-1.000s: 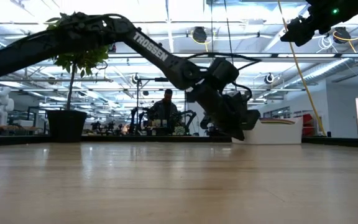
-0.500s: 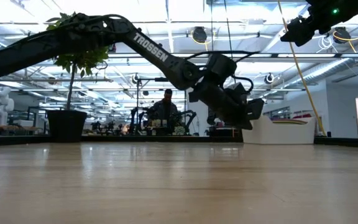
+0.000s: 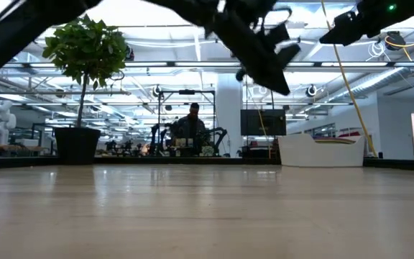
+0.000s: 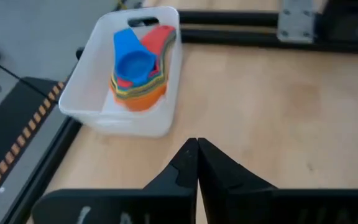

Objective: Nest measuring cups in basket
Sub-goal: Return to Home Position

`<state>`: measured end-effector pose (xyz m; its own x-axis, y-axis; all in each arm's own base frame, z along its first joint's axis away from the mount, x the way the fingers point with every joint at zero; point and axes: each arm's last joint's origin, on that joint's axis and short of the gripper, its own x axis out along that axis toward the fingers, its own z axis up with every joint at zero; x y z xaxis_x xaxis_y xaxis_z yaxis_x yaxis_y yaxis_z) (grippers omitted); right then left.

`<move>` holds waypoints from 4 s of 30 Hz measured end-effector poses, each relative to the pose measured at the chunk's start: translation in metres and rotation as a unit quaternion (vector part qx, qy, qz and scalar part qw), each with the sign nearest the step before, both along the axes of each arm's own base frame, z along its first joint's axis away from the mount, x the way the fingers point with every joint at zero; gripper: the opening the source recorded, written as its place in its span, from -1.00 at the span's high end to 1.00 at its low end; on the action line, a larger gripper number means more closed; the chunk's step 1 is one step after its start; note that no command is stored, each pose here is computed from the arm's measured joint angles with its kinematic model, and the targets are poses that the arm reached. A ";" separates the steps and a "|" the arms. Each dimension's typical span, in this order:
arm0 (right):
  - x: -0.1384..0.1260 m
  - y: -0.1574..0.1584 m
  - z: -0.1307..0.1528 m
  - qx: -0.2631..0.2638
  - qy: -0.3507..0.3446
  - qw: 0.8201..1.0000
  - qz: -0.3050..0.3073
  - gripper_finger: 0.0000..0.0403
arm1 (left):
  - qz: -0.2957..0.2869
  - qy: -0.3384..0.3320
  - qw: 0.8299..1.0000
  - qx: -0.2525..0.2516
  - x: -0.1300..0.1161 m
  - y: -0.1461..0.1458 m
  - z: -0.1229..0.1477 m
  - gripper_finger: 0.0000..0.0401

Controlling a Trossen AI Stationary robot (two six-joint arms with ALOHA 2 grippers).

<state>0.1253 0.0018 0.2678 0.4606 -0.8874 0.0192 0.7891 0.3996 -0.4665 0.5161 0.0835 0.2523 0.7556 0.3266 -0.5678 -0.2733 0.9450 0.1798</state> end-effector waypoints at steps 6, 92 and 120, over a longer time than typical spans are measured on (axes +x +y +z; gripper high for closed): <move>0.006 0.015 -0.012 0.056 -0.034 0.987 0.147 -0.26 | 0.001 0.035 0.999 -0.007 -0.017 -0.023 0.010 0.97; -0.021 0.037 -0.097 0.088 -0.024 0.721 0.687 1.00 | 0.089 -0.153 0.984 0.005 -0.351 -0.167 -0.026 0.97; -0.017 -0.002 -0.102 0.112 -0.022 0.802 0.587 1.00 | 0.110 -0.158 0.981 0.007 -0.350 -0.163 -0.027 0.97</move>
